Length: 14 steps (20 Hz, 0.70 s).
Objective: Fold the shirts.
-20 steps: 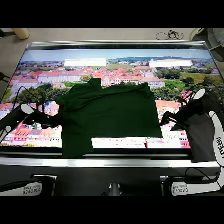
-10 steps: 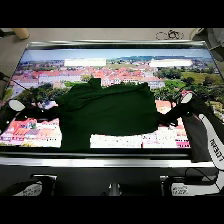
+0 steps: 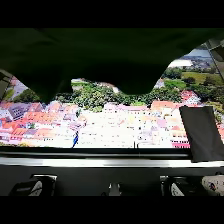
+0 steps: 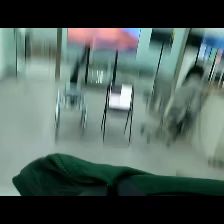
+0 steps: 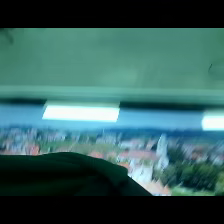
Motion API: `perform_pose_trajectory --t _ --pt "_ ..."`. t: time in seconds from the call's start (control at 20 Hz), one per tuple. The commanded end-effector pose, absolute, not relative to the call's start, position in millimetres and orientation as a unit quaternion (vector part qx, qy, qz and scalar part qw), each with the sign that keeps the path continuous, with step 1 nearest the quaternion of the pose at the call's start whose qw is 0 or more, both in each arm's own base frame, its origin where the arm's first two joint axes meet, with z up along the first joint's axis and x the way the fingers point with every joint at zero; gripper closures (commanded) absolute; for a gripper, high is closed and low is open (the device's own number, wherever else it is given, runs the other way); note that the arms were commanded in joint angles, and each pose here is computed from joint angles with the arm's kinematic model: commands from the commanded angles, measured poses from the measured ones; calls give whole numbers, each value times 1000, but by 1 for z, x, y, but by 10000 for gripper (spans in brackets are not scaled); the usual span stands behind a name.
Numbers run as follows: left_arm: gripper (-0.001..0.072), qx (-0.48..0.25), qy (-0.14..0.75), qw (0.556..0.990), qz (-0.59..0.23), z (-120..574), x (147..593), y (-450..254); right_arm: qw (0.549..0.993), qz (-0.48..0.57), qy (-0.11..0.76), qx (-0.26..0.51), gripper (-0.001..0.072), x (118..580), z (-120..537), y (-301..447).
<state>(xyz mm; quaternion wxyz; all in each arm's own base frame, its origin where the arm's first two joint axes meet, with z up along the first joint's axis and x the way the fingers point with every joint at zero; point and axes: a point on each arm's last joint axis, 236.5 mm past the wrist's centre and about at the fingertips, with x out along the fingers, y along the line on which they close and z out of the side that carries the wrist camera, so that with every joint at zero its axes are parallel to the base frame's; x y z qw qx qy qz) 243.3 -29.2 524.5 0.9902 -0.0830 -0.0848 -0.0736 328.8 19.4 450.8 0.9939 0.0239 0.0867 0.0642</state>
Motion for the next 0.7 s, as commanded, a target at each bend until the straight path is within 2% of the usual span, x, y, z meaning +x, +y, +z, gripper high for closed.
perform_pose_trajectory --t 0.0,0.2,0.4,0.5,0.65 --pt "677 -84 -159 980 -85 572 147 -45 999 -11 -31 2 691 212 525 -2" --pt "678 -84 -126 985 -86 558 160 -45 999 -33 38 -4 691 211 493 -13" --pt "678 -64 -18 996 -67 510 209 -35 990 -31 139 2 691 246 445 -17" --pt "678 -63 72 994 -57 468 253 -26 970 -29 241 18 692 279 395 -20" --pt "677 -72 253 963 -54 357 333 -14 900 -27 433 43 692 336 282 -25"
